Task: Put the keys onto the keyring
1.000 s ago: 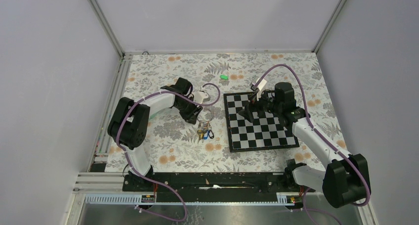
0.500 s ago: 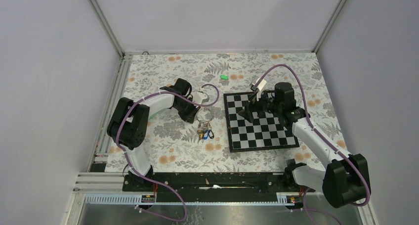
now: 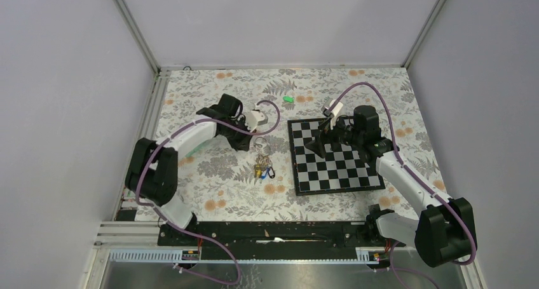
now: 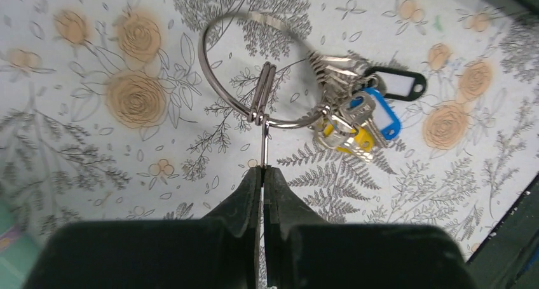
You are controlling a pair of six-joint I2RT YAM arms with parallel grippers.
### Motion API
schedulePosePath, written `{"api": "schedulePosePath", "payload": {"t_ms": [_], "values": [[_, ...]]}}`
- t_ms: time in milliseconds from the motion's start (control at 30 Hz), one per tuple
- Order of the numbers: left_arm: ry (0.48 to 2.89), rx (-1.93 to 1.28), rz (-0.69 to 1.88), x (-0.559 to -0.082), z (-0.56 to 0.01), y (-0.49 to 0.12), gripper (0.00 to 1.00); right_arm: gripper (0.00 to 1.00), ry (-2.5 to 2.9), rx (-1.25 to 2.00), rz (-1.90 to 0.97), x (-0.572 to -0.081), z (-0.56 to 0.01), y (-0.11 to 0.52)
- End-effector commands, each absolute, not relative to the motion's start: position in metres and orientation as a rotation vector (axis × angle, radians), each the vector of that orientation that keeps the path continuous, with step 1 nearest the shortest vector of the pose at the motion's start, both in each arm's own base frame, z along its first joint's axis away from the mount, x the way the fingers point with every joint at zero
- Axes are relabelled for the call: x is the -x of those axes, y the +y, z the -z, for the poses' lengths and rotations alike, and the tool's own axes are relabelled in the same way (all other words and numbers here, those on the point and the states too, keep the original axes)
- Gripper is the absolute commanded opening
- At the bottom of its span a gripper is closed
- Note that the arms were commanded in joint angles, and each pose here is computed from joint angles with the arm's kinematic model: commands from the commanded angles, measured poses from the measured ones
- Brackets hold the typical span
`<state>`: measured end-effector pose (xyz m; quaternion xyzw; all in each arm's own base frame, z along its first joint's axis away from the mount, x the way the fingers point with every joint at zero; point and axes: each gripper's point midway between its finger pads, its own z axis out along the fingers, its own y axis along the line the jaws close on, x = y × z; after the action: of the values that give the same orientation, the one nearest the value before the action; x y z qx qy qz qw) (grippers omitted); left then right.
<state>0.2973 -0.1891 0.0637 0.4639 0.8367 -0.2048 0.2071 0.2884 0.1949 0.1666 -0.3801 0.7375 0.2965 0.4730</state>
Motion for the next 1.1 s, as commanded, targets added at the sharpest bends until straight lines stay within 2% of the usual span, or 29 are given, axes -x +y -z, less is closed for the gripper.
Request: {"api": "schedulePosePath", "payload": {"t_ms": [0, 333, 533, 833, 1067], "values": [[2.092, -1.326, 0.593, -0.305, -0.126, -0.204, 0.00, 1.00, 1.700, 0.921, -0.811, -0.288, -0.206, 0.206], [1.831, -1.467, 0.598, -0.276, -0.196, -0.237, 0.00, 0.99, 1.539, 1.011, -1.166, -0.269, -0.255, 0.244], [1.682, -1.548, 0.588, -0.262, -0.224, -0.254, 0.00, 0.92, 1.486, 1.110, -1.277, -0.259, -0.257, 0.277], [1.620, -1.604, 0.656, -0.243, -0.248, -0.275, 0.00, 0.73, 1.468, 1.191, -1.353, -0.245, -0.236, 0.305], [1.636, -1.570, 0.649, -0.241, -0.246, -0.282, 0.00, 0.70, 1.496, 1.165, -1.362, -0.245, -0.231, 0.307]]}}
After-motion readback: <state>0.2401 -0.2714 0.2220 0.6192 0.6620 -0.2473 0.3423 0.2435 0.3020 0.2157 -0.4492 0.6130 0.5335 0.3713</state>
